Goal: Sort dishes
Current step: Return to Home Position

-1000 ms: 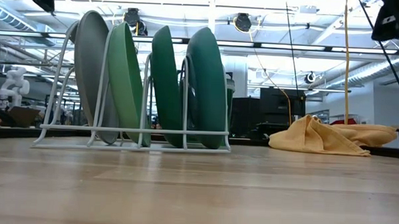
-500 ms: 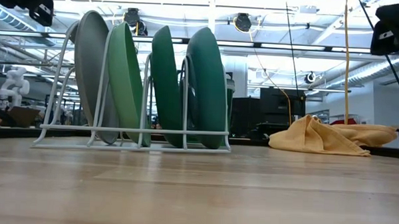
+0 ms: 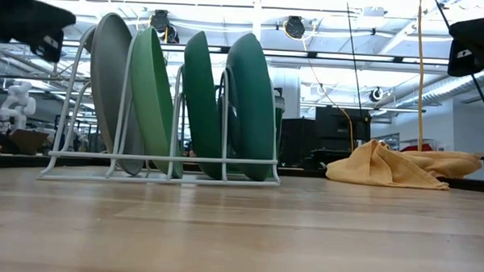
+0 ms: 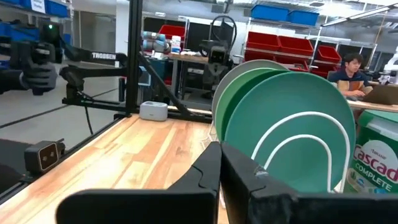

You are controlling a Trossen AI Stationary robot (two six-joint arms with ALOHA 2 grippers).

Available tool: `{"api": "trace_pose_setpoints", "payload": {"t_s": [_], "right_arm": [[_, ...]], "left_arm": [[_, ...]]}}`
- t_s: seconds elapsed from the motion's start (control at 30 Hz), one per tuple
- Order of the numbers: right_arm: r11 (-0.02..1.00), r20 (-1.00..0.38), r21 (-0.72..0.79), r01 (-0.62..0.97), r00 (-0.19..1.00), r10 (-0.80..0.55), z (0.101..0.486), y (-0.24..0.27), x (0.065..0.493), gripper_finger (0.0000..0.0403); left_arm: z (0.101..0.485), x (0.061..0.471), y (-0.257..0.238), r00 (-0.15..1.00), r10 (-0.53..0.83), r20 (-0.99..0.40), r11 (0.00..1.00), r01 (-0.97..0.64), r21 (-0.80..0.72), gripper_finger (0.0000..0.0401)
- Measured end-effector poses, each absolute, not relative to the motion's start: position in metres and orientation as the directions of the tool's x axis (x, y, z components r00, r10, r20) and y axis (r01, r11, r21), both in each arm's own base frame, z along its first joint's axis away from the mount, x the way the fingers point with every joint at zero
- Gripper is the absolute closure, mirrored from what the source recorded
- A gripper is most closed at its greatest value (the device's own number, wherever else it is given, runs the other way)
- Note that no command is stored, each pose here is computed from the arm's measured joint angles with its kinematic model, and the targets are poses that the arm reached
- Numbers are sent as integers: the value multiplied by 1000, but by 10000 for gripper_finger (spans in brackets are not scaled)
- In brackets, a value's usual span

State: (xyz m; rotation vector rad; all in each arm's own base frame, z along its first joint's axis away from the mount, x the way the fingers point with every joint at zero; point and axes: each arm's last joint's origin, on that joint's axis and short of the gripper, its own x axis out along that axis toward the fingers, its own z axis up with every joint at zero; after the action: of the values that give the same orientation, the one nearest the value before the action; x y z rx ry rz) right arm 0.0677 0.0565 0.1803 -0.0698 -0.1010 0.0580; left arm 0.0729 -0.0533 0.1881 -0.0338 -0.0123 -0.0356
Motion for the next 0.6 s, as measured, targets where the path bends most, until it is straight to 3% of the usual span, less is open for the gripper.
{"api": "trace_pose_setpoints", "payload": {"t_s": [0.13,0.6], "right_arm": [[996,99,-72,-50,993,57,180,56,68,403],[995,83,-84,-52,995,59,178,56,68,403]], "left_arm": [[169,75,-56,999,-38,20,999,38,-38,401],[168,75,-59,989,-145,15,988,145,-56,401]]}}
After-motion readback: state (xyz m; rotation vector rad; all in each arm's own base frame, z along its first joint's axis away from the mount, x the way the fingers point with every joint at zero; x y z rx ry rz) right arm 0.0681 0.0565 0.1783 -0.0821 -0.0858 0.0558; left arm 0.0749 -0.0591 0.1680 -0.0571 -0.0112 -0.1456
